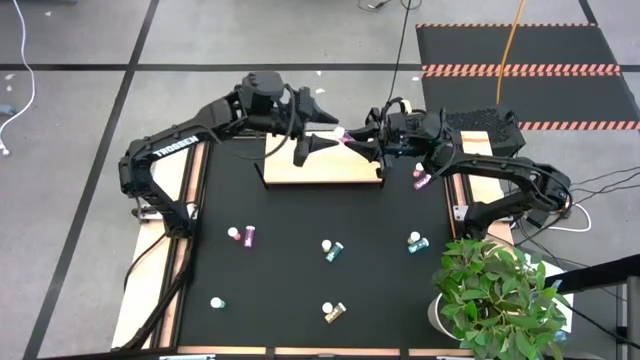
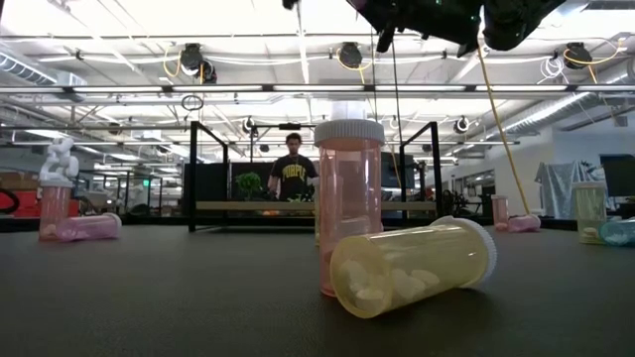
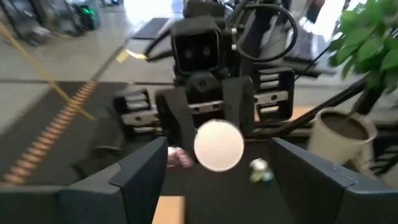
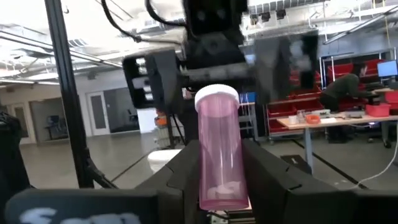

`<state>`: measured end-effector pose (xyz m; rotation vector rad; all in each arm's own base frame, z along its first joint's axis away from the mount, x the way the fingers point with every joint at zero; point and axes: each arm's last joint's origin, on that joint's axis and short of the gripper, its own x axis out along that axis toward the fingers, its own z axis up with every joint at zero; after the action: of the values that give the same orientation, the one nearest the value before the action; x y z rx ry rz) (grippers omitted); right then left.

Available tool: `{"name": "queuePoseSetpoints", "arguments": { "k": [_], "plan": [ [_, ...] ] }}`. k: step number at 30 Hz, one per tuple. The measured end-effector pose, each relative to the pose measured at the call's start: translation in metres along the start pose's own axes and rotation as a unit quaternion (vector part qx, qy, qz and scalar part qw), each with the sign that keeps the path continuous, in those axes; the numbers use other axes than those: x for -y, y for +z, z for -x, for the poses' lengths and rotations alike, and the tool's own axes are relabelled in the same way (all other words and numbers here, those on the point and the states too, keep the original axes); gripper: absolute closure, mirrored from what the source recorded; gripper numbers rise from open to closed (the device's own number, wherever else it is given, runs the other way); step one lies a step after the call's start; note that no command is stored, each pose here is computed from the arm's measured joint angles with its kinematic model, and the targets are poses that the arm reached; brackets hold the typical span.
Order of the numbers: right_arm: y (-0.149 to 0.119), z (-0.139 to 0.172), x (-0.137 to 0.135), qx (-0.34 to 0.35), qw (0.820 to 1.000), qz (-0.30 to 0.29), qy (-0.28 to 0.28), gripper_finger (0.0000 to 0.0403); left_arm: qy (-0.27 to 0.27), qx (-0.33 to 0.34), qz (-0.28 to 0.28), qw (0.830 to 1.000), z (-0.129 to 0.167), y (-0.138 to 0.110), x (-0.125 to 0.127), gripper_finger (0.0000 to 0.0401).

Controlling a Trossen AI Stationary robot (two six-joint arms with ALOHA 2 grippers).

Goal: Pick and place medicine bottles onto shelf by color
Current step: Put the top left pink pill bottle on the shelf

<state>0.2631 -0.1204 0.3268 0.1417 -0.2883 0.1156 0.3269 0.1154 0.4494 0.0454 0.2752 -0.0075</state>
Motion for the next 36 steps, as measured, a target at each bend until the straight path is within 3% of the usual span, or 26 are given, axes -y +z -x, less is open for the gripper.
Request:
{"name": "queuePoseSetpoints", "arguments": {
  "k": [4,15,27,36],
  "plan": [
    [0.000,0.000,0.000,0.001,1.000,0.011,0.000,0.0303,0.009,0.008,-0.038,0.999,0.006,0.012,0.007,0.0119],
    [0.000,0.000,0.000,0.000,0.999,0.034,0.001,0.0303,-0.001,-0.013,-0.020,1.000,-0.019,-0.001,0.010,0.0121],
    [-0.001,0.000,0.001,-0.004,1.000,0.031,0.000,0.0303,0.012,-0.006,0.002,1.000,-0.011,0.001,0.000,0.0211],
    [-0.001,0.000,0.001,-0.003,1.000,0.023,-0.001,0.0303,-0.010,-0.002,0.002,1.000,-0.011,0.001,0.002,0.0226]
  ]
}}
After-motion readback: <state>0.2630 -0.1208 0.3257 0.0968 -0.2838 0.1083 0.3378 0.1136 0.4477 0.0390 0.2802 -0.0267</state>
